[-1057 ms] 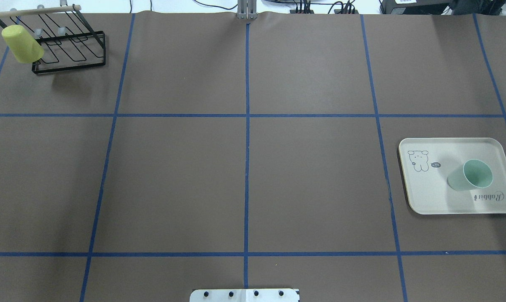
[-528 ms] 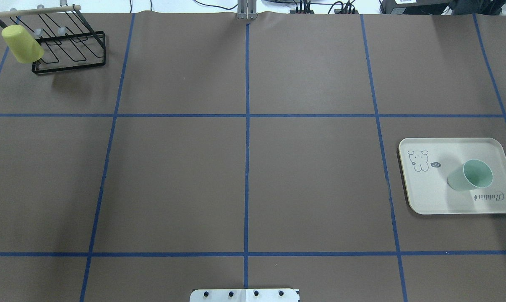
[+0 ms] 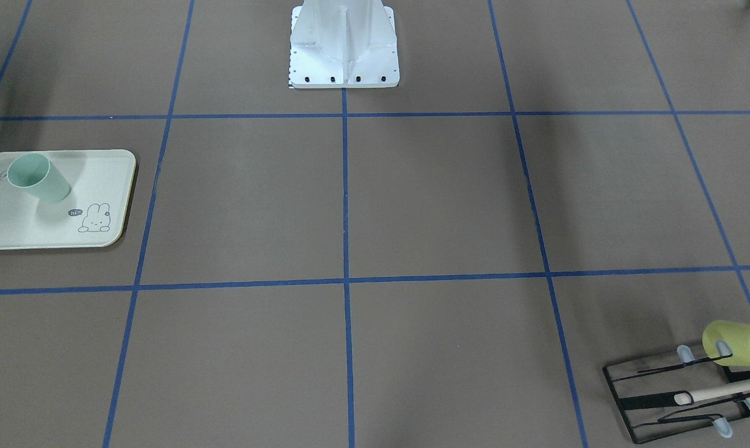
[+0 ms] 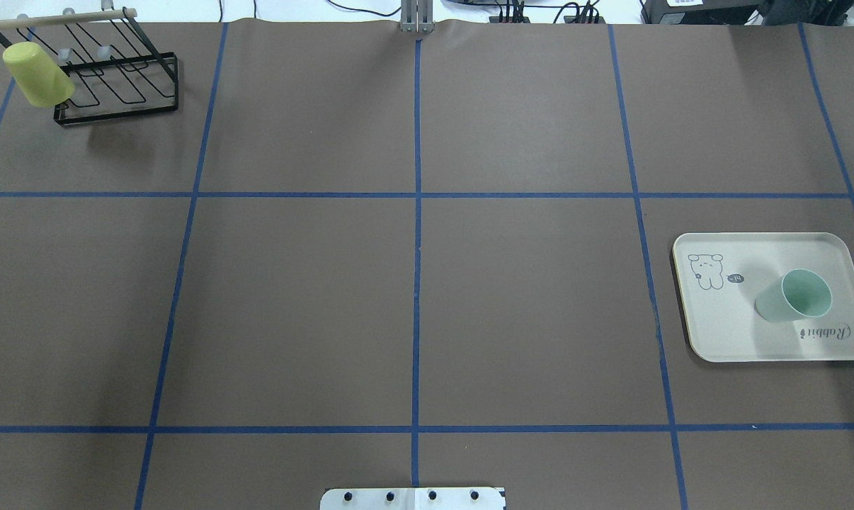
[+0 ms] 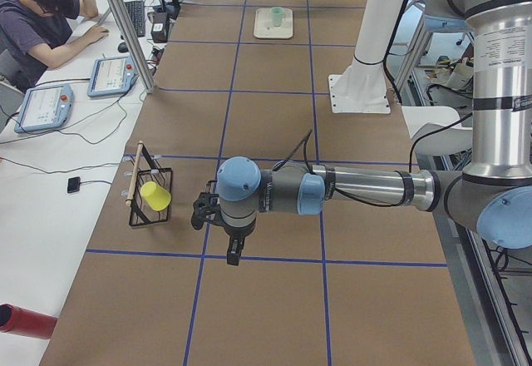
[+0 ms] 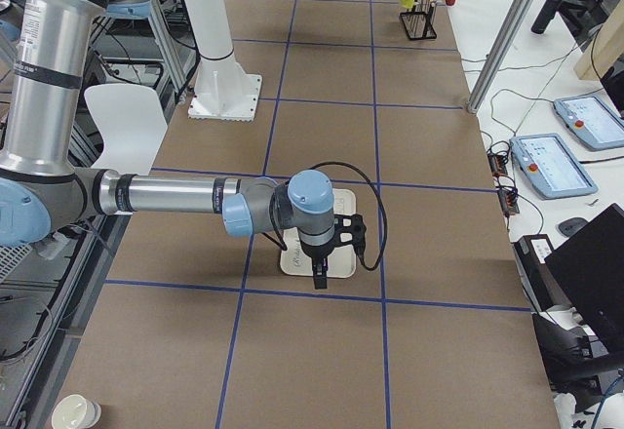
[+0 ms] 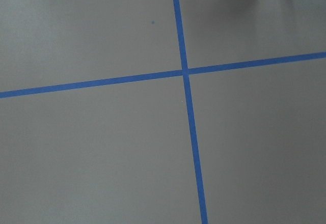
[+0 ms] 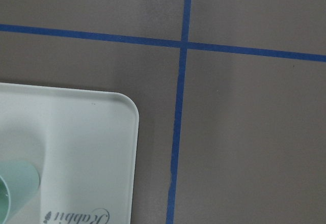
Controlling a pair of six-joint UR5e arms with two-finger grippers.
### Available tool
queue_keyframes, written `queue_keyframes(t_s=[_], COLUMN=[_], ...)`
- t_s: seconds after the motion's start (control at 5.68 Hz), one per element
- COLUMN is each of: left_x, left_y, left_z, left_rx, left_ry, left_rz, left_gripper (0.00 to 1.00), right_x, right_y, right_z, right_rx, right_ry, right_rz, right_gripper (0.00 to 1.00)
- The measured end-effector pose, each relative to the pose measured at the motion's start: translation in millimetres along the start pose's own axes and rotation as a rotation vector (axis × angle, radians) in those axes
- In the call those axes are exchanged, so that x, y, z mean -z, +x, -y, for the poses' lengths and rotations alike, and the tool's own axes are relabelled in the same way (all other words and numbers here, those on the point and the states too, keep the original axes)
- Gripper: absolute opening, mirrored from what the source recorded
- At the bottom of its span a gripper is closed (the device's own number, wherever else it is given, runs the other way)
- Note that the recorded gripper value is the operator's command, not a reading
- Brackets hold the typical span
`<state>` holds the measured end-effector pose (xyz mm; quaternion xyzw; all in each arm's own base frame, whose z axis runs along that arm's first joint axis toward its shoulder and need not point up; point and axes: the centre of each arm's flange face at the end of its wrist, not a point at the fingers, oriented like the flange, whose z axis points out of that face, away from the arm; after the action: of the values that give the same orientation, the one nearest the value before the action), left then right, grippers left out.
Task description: Left arm grabs green cup and hands to right arm on tray
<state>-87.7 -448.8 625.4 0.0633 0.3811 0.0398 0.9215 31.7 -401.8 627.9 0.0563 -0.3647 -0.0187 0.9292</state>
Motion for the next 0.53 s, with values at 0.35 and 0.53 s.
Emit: queue_keyframes(t_s=[0.35, 0.53], left_x=[-0.8, -0.3], left_y=[-0.7, -0.4], left_z=[-0.3, -0.3], left_rx=[0.002, 0.003], left_ry=[-0.001, 0.0], left_rz=[0.0, 0.0], left_gripper=[1.0, 1.0], right_x=[0.8, 1.7], right_y=[-1.5, -2.7], right_z=[1.9, 3.9], right_rx=[-0.002, -0.001], right_ry=[0.002, 0.005], right_rz=[0.008, 0.009], right_gripper=[1.0, 1.0])
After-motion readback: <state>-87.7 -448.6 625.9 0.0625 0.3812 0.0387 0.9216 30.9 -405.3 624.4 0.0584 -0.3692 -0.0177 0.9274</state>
